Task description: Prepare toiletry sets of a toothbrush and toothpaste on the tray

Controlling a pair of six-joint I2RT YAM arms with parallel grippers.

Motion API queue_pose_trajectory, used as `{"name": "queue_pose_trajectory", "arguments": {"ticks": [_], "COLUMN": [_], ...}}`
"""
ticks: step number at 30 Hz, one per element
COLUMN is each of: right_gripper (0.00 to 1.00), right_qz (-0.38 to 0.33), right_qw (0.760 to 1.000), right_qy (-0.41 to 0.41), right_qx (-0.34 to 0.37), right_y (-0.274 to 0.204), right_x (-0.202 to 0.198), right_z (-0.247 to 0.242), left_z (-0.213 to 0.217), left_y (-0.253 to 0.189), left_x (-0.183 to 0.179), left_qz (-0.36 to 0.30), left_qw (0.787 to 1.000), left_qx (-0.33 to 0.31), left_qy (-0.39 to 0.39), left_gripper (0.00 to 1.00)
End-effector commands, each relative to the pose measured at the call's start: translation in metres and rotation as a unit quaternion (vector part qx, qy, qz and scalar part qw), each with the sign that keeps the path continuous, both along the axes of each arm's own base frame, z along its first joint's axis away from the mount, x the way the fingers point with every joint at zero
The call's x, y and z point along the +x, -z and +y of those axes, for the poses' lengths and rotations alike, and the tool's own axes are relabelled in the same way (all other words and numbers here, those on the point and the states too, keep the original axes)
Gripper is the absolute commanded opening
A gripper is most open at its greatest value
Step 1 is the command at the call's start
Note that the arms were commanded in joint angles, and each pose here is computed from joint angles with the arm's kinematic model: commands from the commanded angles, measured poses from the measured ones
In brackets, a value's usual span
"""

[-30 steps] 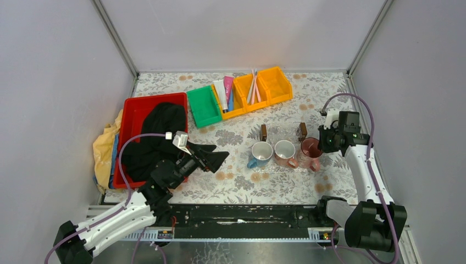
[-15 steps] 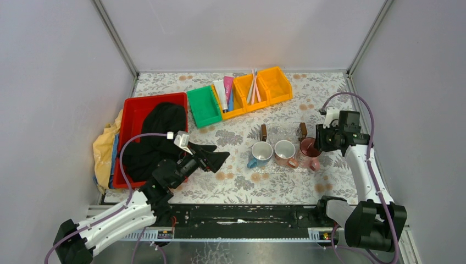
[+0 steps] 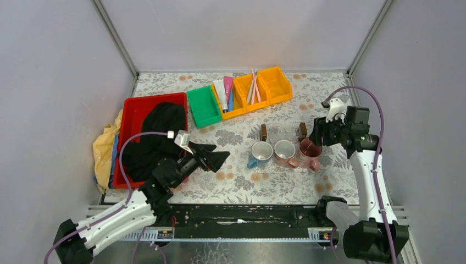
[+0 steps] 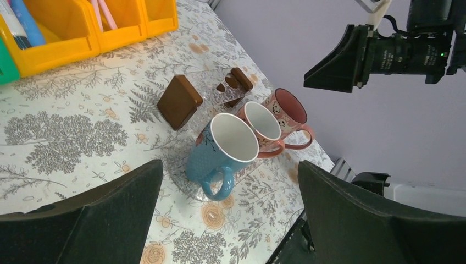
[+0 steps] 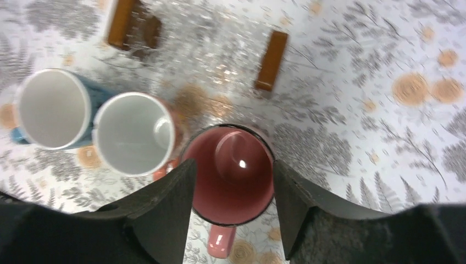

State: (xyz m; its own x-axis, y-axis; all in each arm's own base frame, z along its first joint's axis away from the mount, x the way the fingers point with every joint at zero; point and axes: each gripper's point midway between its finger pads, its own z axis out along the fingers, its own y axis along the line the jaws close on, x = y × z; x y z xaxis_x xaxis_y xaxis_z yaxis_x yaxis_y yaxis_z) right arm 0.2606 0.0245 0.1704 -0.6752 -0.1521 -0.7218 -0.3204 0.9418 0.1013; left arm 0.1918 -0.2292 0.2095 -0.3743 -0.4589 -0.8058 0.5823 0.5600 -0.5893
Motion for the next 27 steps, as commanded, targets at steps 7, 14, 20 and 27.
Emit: {"name": "queue_pose_trajectory", "arguments": {"ticks": [7,14,20,27], "right_gripper": [0.72,0.82,0.83,0.83], "right_qz": [-0.125,-0.135,-0.141,-0.133], "right_qw": [0.961,0.935,0.928,0.938], "right_qy": [-0.181,-0.222,-0.217,-0.187], "right_qx": [0.17,0.242,0.268,0.26], "right_y": [-0.085,-0.104,-0.103,-0.095], "right_x": [0.025,0.031,0.023,0.023], "right_z": [0.074,0.09,0.083,0.071], "left_z": [-0.001,-0.017,-0.039,-0.06], "left_y": [-0.052,-0.071,-0.086,-0.085], "left_x": [0.031,0.072,0.116,0.177], "left_qz": [-0.061,-0.053,-0.046,-0.021], "left_qw": [0.994,0.994,0.995,0.995], "left_qx": [0.08,0.096,0.076,0.084], "left_qy": [-0.032,-0.006,0.034,0.046], "left_gripper": [1.0,1.0,1.0,1.0]}}
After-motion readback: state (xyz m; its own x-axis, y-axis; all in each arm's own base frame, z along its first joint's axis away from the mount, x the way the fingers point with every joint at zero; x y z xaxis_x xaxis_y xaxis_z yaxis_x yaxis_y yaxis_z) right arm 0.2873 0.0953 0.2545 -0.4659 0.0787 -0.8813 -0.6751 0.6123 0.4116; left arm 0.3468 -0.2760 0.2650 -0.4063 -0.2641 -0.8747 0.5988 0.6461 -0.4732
